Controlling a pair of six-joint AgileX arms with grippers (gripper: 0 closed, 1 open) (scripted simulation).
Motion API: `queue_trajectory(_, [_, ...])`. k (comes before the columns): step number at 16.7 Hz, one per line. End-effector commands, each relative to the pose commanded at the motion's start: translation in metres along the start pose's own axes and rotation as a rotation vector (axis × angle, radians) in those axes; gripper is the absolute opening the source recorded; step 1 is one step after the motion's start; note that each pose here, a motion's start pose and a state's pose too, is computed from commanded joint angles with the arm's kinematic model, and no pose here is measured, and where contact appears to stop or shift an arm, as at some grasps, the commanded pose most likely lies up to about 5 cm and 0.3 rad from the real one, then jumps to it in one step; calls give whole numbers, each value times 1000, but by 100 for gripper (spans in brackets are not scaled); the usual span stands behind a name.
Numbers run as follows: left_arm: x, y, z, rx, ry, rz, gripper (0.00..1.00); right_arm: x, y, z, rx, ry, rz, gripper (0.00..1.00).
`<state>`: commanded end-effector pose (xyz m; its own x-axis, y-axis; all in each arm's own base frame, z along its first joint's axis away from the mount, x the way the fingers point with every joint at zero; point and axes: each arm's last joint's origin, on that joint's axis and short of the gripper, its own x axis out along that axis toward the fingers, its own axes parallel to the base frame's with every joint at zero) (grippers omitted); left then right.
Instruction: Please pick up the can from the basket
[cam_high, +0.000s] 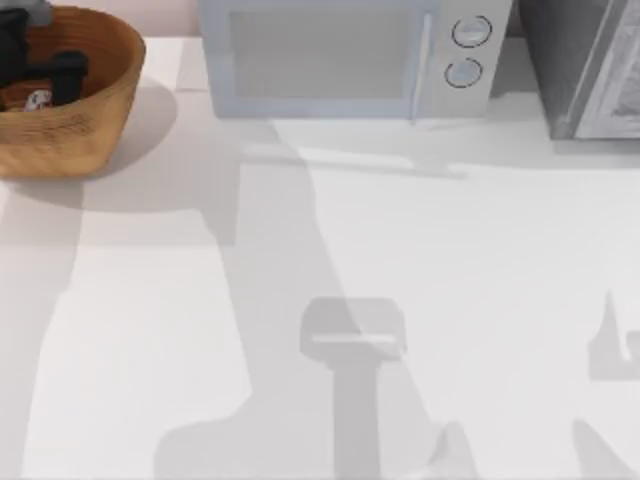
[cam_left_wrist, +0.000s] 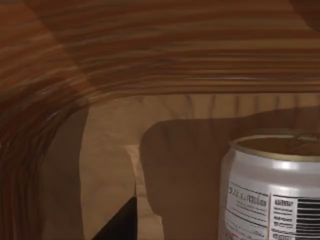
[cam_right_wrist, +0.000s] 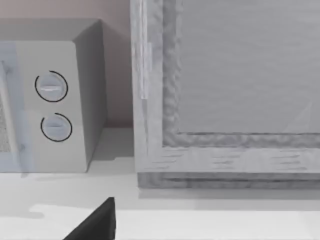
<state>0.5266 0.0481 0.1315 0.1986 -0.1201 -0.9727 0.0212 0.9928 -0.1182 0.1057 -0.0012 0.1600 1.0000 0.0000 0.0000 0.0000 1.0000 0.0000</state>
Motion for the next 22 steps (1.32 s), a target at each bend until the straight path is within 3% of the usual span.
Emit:
queue_trajectory(9, [0,0,0,0,0,0,2,0,0,0,0,0,0,100])
queue_trajectory(17, [0,0,0,0,0,0,0,0,0,0,0,0,0,100])
queue_trajectory(18, [-20,-2,1,-1,-30,6,0,0,0,0,0,0,0,100])
queue_trajectory(22, [-34,-10,-1,4,-59,-9,0,0,0,0,0,0,0,100])
